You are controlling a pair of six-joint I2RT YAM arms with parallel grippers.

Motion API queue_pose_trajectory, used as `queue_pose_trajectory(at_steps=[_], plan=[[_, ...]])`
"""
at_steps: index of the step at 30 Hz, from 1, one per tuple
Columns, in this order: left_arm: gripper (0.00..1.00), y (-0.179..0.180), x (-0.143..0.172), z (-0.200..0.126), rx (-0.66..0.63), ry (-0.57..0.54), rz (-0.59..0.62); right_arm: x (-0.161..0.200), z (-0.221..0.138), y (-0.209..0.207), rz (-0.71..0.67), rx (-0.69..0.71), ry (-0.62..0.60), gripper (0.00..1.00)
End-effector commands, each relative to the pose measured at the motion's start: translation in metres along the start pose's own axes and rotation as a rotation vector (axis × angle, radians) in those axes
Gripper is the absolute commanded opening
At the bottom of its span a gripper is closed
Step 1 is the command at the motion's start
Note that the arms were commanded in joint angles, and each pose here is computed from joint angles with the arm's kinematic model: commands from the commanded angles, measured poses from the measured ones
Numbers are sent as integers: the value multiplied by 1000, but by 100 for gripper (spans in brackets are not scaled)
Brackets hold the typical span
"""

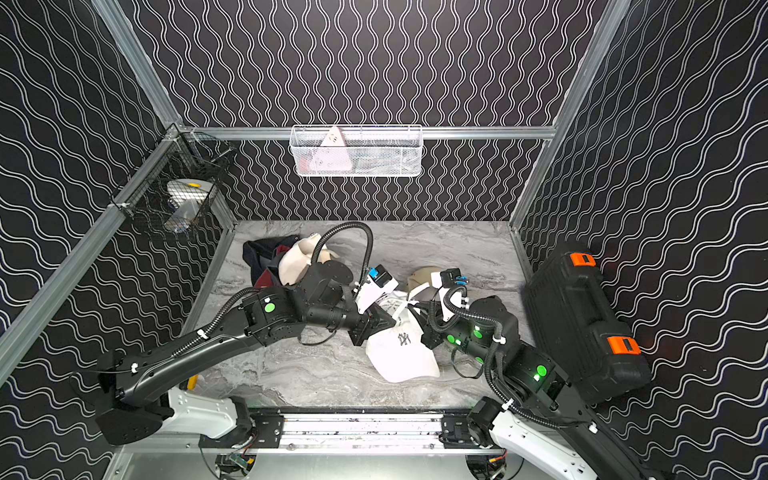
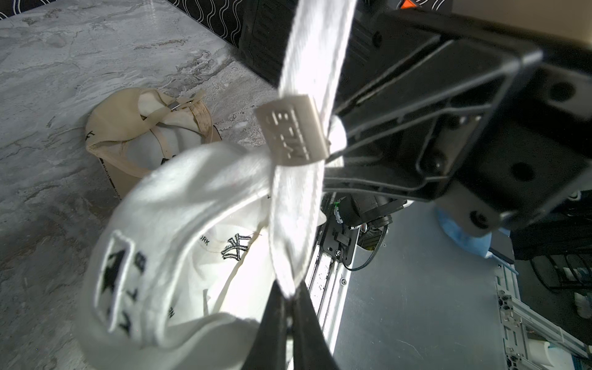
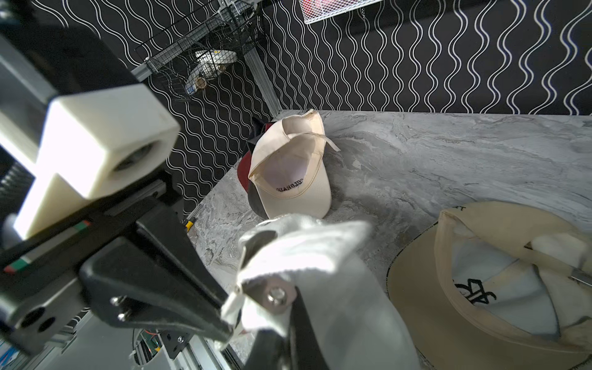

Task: Open the adjustable buckle of the baseball cap
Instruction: Pull the adjustable strap on the baseball cap.

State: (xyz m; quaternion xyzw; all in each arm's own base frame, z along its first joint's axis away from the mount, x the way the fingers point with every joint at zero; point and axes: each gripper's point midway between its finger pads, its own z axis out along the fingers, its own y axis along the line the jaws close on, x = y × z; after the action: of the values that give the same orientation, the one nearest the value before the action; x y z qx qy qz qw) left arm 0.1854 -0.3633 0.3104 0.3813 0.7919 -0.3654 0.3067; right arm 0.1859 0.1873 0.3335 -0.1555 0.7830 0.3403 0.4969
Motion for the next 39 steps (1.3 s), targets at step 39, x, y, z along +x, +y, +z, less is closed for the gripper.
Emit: queue_pose_trajectory(at_steps=[39], plan=[[0,0,14,1,5,32,22,-32,-26,-22,56,121,-200,0]])
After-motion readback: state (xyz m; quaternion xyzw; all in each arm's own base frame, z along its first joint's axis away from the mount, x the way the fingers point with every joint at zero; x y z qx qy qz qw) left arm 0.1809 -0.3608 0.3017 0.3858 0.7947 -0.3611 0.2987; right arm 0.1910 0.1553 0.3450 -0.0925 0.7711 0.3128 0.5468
